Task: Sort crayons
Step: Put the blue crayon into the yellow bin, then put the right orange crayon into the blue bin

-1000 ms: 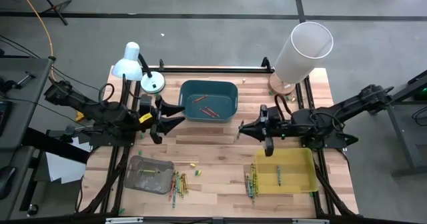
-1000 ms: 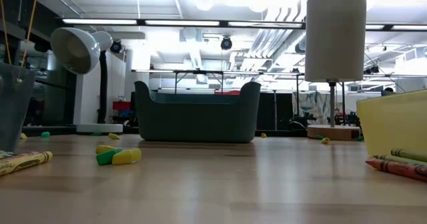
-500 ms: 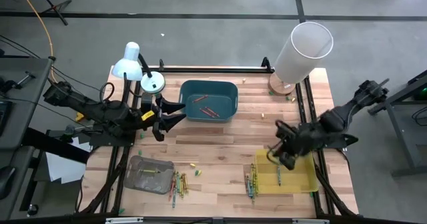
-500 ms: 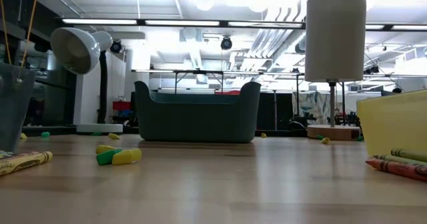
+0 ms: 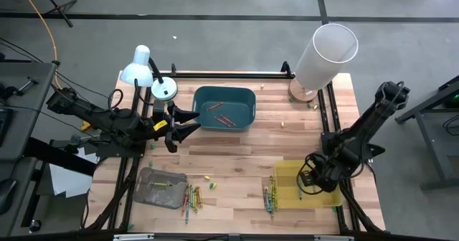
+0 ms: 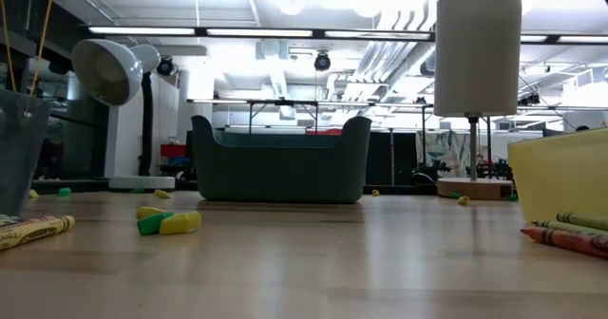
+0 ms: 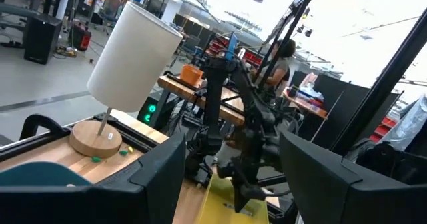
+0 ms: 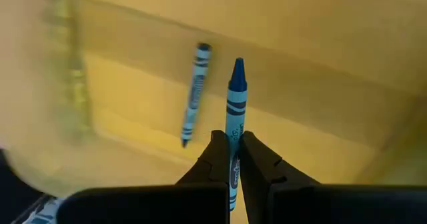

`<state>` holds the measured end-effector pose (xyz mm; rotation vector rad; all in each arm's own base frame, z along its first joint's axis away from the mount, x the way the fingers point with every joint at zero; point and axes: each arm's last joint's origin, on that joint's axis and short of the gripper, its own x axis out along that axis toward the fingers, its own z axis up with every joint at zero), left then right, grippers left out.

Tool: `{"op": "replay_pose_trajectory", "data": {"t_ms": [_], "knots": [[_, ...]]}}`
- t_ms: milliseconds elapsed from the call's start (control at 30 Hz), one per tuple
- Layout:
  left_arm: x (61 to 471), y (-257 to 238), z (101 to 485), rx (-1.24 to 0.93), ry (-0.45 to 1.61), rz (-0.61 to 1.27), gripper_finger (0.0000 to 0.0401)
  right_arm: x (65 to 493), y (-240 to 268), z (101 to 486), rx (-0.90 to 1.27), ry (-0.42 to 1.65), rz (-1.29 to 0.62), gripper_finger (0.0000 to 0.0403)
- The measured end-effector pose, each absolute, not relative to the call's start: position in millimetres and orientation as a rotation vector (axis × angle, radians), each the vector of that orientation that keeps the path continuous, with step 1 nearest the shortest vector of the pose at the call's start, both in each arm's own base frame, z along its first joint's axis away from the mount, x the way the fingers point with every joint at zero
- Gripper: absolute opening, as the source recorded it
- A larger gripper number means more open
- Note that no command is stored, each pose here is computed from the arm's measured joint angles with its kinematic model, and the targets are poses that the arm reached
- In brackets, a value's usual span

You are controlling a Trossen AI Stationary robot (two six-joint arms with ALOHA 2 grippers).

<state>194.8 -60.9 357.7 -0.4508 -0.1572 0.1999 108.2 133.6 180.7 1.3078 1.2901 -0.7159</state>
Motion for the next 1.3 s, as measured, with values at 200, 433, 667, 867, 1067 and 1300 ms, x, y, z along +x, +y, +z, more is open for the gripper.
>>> {"op": "replay_pose_trajectory", "data": {"t_ms": [200, 433, 667, 867, 1067, 1300], "knots": [[194.8, -60.9, 357.8, -0.451, -0.158, 0.200, 0.0229, 108.1, 128.3, 170.9, 1.305, 1.351, -0.751, 0.0001], [194.8, -60.9, 357.8, -0.451, -0.158, 0.199, 0.0229, 108.9, 127.9, 171.5, 1.280, 1.374, -0.722, 0.0072], [194.9, -61.0, 357.7, -0.450, -0.157, 0.199, 0.0229, 113.5, 133.0, 203.6, 1.158, 1.396, -0.601, 0.0161], [190.1, -60.8, 359.6, -0.459, -0.144, 0.134, 0.0229, 134.0, 142.1, 280.1, 1.093, 1.018, -0.345, 0.0176], [187.1, -59.8, 358.7, -0.494, -0.124, 0.132, 0.0229, 174.3, 147.2, 336.8, 0.916, 0.537, -0.211, 0.0177], [187.0, -59.7, 358.5, -0.503, -0.123, 0.132, 0.0229, 243.2, 156.5, 336.1, 0.753, 0.611, -0.150, 0.0177]]}}
